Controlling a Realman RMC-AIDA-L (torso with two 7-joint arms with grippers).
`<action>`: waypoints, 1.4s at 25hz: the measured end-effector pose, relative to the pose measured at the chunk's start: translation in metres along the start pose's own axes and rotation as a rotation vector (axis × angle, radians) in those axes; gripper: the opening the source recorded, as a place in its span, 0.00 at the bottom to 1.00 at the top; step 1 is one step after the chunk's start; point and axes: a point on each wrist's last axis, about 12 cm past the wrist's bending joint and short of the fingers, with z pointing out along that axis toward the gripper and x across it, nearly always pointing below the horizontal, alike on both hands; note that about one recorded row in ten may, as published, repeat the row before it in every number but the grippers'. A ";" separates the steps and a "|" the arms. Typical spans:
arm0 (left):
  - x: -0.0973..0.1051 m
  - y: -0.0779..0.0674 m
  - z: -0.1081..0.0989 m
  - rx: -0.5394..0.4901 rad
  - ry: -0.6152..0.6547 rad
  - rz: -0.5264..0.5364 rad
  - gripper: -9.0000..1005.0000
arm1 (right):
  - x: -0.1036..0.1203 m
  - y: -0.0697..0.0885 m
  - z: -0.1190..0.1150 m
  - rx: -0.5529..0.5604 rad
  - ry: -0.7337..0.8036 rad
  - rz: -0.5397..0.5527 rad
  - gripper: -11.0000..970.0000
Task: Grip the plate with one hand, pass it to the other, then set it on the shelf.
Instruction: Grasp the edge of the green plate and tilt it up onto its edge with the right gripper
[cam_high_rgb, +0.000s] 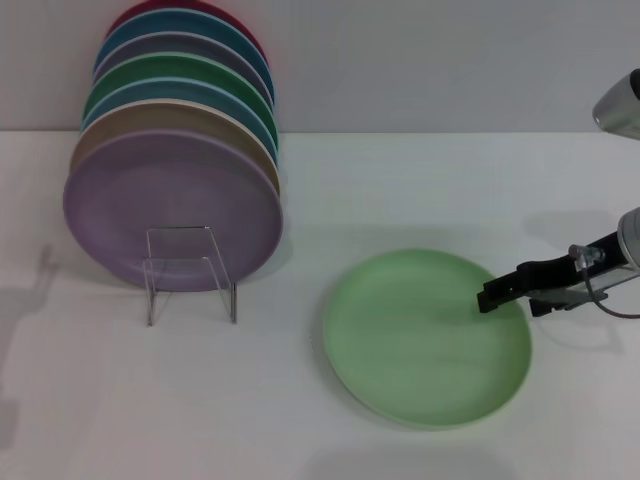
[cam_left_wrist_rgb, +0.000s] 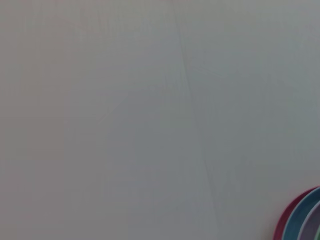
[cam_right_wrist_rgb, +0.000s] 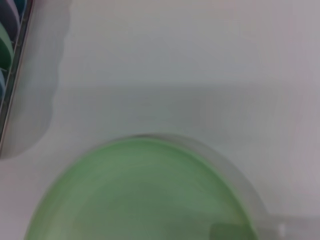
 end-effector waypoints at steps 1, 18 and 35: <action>0.000 0.000 0.000 0.000 -0.001 0.000 0.78 | 0.000 0.000 0.001 0.000 0.004 0.001 0.73; -0.001 -0.001 0.004 0.004 -0.009 0.001 0.78 | 0.002 0.002 0.015 0.051 0.067 -0.028 0.70; -0.002 -0.001 0.005 0.007 -0.011 0.007 0.78 | 0.002 0.006 0.020 0.056 0.085 -0.067 0.34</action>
